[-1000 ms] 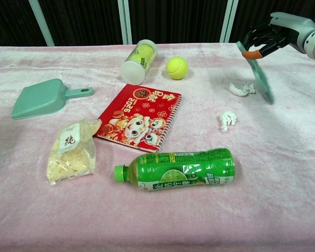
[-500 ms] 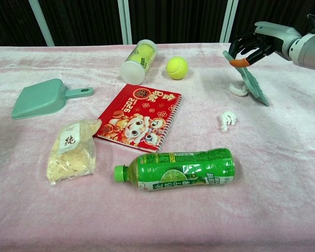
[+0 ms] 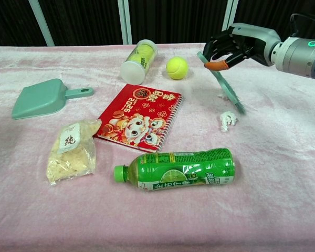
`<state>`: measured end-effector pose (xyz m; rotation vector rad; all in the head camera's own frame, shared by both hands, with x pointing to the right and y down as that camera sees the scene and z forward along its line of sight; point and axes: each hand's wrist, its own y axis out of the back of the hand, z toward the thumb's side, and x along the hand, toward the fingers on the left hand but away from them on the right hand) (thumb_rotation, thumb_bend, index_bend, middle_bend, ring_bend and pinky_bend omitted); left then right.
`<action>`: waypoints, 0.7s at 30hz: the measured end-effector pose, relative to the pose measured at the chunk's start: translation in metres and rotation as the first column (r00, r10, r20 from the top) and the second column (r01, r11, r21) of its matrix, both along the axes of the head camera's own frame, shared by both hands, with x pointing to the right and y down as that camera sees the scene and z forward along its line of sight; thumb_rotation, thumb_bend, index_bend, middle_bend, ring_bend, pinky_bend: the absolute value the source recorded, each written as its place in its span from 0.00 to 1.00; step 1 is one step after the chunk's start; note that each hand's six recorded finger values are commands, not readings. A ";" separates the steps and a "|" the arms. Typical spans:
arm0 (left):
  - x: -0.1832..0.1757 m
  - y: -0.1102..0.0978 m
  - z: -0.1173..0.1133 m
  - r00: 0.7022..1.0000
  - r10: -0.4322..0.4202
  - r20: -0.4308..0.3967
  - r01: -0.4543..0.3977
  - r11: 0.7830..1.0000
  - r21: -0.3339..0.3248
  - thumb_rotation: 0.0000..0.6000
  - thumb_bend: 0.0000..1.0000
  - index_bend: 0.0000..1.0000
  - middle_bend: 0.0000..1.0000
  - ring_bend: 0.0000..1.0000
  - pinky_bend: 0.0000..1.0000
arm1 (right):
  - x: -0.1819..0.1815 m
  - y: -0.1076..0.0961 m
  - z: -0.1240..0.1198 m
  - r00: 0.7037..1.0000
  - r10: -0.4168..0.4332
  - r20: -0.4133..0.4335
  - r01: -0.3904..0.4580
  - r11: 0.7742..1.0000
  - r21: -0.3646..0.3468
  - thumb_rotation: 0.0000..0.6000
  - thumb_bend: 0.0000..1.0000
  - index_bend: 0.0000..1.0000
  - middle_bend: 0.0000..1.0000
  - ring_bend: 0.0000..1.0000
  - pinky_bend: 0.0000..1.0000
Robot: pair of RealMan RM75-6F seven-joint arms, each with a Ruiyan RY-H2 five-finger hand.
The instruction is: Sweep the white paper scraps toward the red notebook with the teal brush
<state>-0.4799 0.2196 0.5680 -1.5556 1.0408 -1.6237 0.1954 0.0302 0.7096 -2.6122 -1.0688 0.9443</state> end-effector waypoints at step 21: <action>0.001 0.000 0.001 1.000 0.003 -0.006 -0.003 1.000 -0.009 1.00 0.31 0.21 0.08 0.00 0.00 | 0.023 -0.018 -0.049 0.993 -0.059 -0.100 0.072 0.988 0.135 1.00 0.64 0.78 0.52 0.26 0.16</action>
